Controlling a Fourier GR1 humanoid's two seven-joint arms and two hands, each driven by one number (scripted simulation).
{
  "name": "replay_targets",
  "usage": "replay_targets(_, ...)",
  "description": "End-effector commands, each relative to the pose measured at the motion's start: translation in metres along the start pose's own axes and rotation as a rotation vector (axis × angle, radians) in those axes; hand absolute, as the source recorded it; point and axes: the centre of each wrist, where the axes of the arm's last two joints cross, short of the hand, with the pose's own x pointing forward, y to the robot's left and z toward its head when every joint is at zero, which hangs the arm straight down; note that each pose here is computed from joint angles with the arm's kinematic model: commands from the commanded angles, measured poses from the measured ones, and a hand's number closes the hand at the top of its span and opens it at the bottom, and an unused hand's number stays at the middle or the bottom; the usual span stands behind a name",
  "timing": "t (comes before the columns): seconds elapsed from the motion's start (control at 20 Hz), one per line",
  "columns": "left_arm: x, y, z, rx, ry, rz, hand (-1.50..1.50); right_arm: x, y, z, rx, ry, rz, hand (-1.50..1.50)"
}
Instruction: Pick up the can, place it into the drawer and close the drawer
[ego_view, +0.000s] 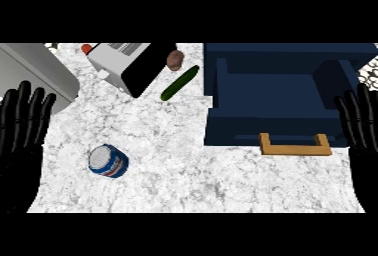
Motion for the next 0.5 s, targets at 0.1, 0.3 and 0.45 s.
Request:
replay_targets(0.1, 0.007, -0.022, -0.005, -0.459, -0.093, 0.29, -1.5, 0.004, 0.004, -0.005, 0.005, -0.055, -0.014, -1.5)
replay_targets(0.3, -0.006, -0.026, 0.009, -0.898, 0.115, 0.293, -1.5, -0.018, 0.002, 0.004, -0.044, 0.159, -0.018, -1.5)
replay_targets(0.45, -0.014, 0.009, 0.016, -1.032, 0.172, 0.337, -1.5, -0.023, -0.009, 0.008, -0.089, 0.223, 0.011, -1.5)
